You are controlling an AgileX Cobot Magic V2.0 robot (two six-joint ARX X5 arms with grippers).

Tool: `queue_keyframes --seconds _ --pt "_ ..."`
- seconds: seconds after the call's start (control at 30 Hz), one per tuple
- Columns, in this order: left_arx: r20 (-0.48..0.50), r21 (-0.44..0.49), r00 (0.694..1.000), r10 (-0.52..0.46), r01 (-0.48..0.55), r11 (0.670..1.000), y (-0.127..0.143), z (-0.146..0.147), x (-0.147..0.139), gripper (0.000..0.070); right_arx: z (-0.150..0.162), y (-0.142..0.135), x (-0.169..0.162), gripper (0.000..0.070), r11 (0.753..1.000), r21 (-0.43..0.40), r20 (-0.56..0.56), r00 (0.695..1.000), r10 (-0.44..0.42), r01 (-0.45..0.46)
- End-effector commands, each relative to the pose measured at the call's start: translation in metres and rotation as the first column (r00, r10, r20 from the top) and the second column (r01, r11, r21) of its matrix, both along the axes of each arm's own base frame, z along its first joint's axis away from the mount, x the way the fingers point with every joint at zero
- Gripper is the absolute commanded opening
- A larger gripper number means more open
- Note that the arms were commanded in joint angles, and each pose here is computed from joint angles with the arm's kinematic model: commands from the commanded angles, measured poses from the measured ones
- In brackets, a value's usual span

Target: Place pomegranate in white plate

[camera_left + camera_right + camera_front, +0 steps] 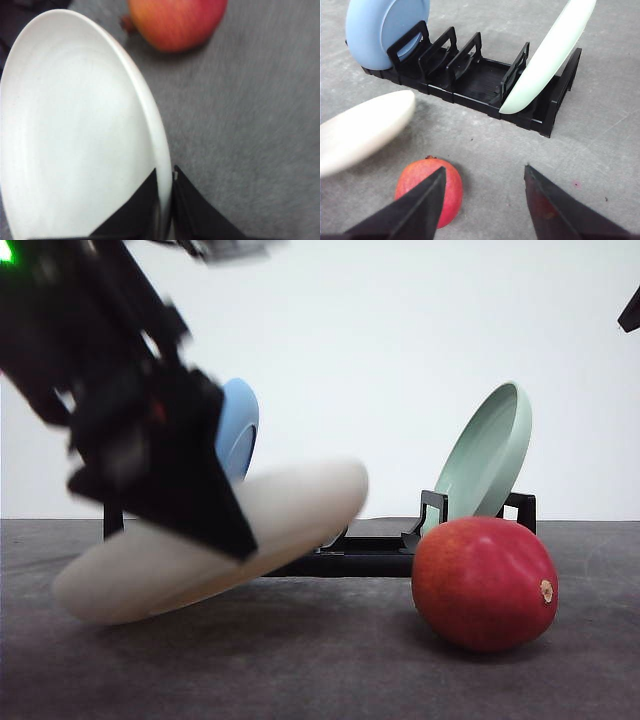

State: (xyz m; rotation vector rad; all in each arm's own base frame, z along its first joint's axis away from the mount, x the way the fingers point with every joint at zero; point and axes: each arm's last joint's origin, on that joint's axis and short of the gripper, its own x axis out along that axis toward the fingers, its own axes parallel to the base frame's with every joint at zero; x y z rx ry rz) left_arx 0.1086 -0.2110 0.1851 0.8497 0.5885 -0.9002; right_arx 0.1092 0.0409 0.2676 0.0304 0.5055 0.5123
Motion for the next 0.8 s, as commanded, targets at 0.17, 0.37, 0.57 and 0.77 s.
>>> queue_keyframes --seconds 0.17,0.37,0.57,0.77 --pt "0.029 0.125 0.999 -0.014 0.011 0.992 -0.02 -0.02 -0.001 0.0002 0.006 0.001 0.0 0.0313 1.0 0.004 0.022 1.0 0.007 -0.007" --pt "0.026 0.138 0.999 -0.029 0.025 0.99 -0.028 -0.024 -0.002 0.0001 0.006 0.001 0.0 0.0313 1.0 0.004 0.022 1.0 0.007 -0.007" --pt "0.024 0.137 0.999 -0.027 0.023 0.99 -0.028 -0.024 -0.002 0.0028 0.006 0.001 0.0 0.0313 1.0 0.004 0.022 1.0 0.007 -0.007" --pt "0.025 0.129 0.999 -0.029 0.025 0.991 -0.03 -0.021 -0.003 0.0227 0.006 0.001 0.0 0.0313 1.0 0.004 0.022 1.0 0.007 -0.007"
